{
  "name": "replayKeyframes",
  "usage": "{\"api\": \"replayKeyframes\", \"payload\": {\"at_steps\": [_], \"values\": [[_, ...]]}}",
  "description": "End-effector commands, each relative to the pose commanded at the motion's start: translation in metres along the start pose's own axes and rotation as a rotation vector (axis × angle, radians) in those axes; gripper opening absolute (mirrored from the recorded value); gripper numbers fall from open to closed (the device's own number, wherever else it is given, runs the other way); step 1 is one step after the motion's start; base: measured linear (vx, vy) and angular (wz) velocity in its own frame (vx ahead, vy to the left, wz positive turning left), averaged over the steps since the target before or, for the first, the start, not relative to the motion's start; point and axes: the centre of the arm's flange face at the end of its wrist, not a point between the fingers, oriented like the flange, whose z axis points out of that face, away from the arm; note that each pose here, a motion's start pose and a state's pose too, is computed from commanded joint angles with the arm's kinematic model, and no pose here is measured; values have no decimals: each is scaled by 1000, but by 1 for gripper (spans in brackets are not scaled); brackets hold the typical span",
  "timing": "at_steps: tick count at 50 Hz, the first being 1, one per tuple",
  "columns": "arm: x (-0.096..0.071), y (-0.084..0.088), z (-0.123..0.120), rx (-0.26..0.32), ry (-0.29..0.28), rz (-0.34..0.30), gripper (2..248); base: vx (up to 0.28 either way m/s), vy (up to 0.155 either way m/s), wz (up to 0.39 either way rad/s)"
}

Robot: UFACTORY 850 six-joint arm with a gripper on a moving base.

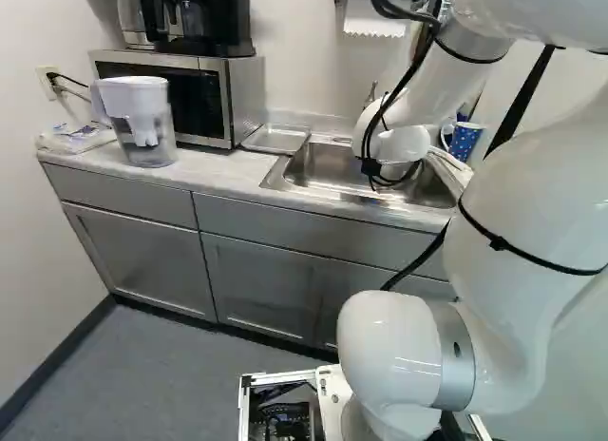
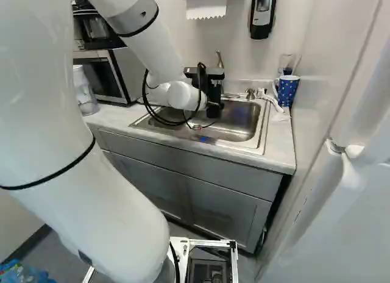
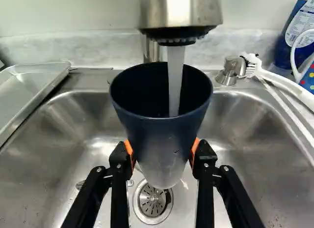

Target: Rinse the cup and place it in the tray

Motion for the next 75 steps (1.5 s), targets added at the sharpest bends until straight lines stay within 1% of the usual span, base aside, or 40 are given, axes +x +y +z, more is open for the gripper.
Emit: {"api": "replayKeyframes", "payload": {"at_steps": [75], "values": [[0,0,0,0,0,0,124,0,0,0]]}}
